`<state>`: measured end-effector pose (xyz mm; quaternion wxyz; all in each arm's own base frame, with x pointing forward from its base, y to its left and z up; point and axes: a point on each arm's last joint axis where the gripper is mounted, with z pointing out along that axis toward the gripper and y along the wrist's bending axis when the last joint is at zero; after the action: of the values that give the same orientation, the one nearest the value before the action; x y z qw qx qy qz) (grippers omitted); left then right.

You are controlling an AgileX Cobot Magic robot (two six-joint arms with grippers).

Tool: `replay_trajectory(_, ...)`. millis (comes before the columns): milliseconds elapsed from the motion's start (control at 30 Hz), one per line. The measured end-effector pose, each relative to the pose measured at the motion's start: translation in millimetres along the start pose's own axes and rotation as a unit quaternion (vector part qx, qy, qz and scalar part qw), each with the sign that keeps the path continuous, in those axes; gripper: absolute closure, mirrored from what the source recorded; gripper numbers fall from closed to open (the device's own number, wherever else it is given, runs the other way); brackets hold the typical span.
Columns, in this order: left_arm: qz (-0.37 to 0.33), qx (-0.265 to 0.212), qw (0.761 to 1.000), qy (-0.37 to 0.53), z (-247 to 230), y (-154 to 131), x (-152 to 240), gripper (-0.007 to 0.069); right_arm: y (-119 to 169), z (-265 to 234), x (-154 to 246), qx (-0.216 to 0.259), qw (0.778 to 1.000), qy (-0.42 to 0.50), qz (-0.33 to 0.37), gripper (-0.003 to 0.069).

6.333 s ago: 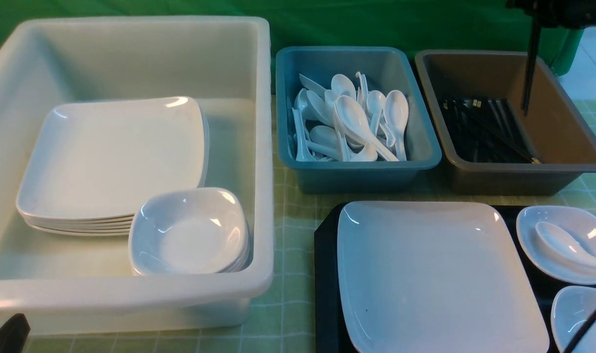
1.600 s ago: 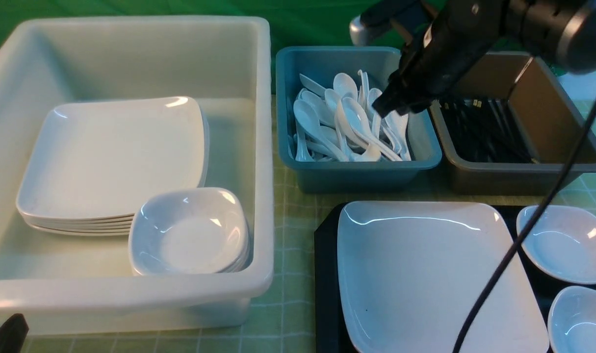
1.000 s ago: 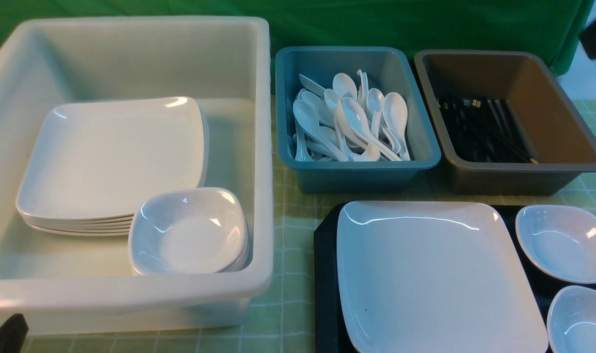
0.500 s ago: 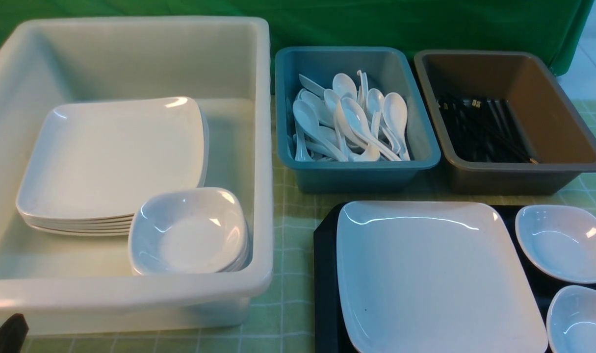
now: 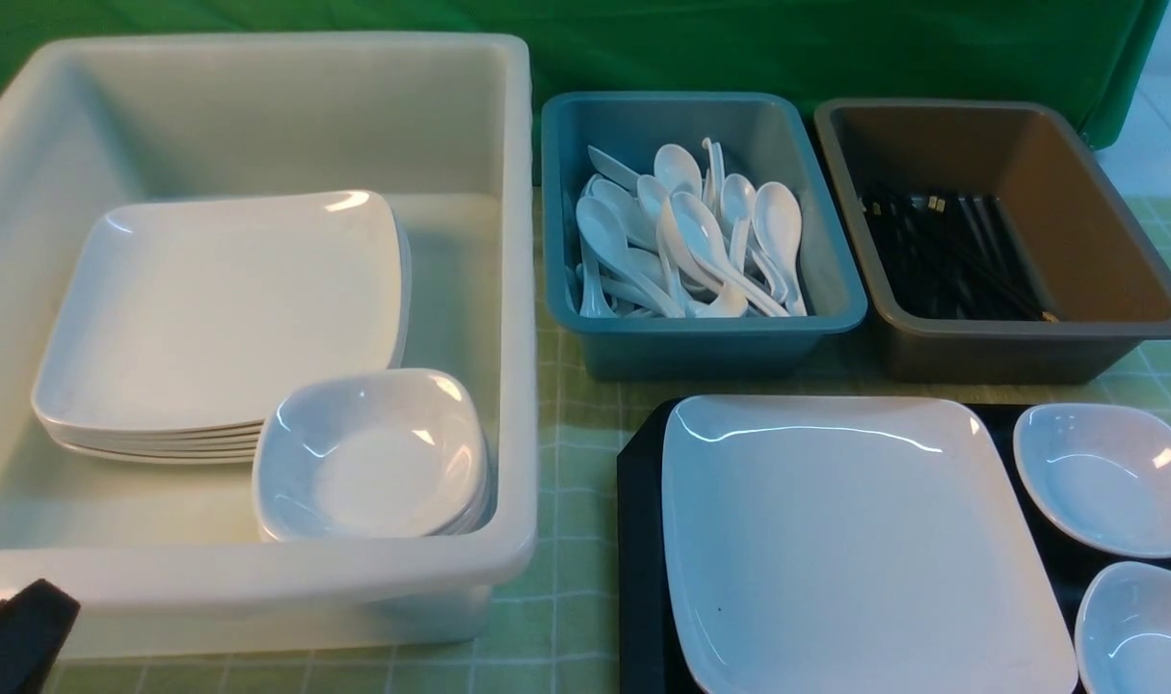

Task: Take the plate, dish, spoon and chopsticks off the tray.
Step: Use the left arm to grab a plate from the dinner plate

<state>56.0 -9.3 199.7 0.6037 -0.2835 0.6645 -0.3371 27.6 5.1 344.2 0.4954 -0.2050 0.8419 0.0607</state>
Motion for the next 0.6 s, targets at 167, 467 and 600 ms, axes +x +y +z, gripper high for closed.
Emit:
replay_trajectory(167, -0.164, 0.022, 0.986, -0.02, 0, -3, -4, 0.0402, 0, 0, -4, 0.0, 1.0, -0.024, 0.0, 0.0601)
replay_trajectory(467, -0.192, 0.035, 0.981, -0.019, -2, -10, -8, 0.0464, 0, 0, -8, 0.001, 0.999, -0.042, 0.0, 0.0589)
replay_trajectory(600, -0.101, 0.089, 0.991, -0.019, -14, -49, -30, 0.0596, 0, -1, -12, 0.001, 0.998, -0.065, 0.0, 0.0586)
